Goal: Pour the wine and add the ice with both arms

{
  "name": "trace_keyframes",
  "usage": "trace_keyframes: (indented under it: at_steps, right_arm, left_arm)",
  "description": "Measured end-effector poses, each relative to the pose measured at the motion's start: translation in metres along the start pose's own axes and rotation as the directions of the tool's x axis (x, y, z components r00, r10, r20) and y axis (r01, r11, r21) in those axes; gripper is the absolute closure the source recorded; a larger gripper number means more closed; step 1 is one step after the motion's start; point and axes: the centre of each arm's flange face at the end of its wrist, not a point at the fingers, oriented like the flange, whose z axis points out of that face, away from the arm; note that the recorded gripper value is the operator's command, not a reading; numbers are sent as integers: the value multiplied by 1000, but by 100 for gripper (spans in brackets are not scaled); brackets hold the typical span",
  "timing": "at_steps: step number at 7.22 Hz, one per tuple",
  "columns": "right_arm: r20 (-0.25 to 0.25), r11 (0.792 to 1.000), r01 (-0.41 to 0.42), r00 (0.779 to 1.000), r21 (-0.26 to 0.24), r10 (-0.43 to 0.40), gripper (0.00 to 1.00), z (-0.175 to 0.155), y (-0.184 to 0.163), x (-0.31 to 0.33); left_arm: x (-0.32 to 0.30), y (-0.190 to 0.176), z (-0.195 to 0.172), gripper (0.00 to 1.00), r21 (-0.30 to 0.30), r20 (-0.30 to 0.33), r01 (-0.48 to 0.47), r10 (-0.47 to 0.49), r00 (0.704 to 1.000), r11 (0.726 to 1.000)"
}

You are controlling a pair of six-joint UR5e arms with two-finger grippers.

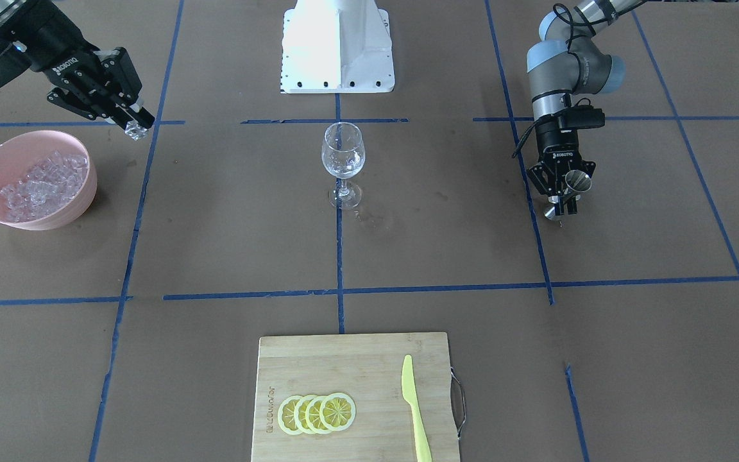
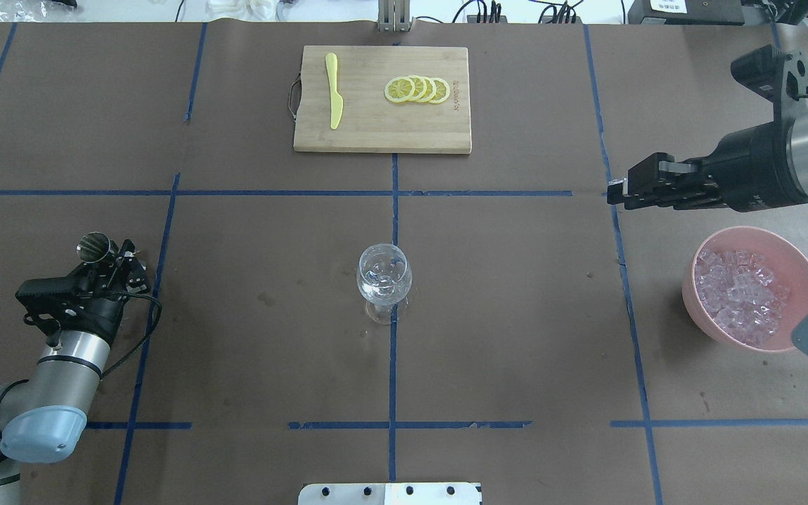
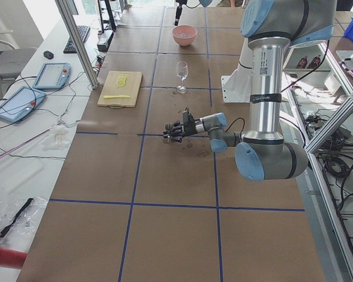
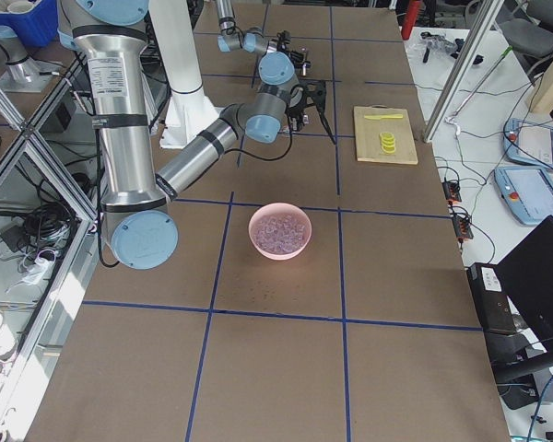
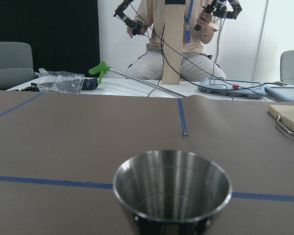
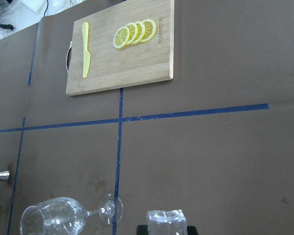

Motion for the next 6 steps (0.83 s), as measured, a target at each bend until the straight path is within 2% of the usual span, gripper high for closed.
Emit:
trace_keyframes:
  at_steps: [1, 2, 3, 6]
  right_arm:
    - [7, 1000, -1, 1000, -3, 1, 100, 3, 2, -6]
    - [11, 1000, 1, 1000, -7, -1, 100, 6, 3, -9]
    - [14, 1000, 4, 1000, -10, -4, 100, 8, 5, -12]
    - [25, 1000, 9, 1000, -15, -9, 100, 14, 9, -23]
  left_arm:
    - [0, 0, 0, 47, 0, 0, -1, 1, 1000, 1000]
    - [1, -1, 0, 36, 0, -1, -1, 1, 1000, 1000]
    - [1, -1, -1, 0, 0, -1, -1, 1, 1000, 1000]
    - [2, -5, -1, 0, -6, -3, -57, 57, 998, 998]
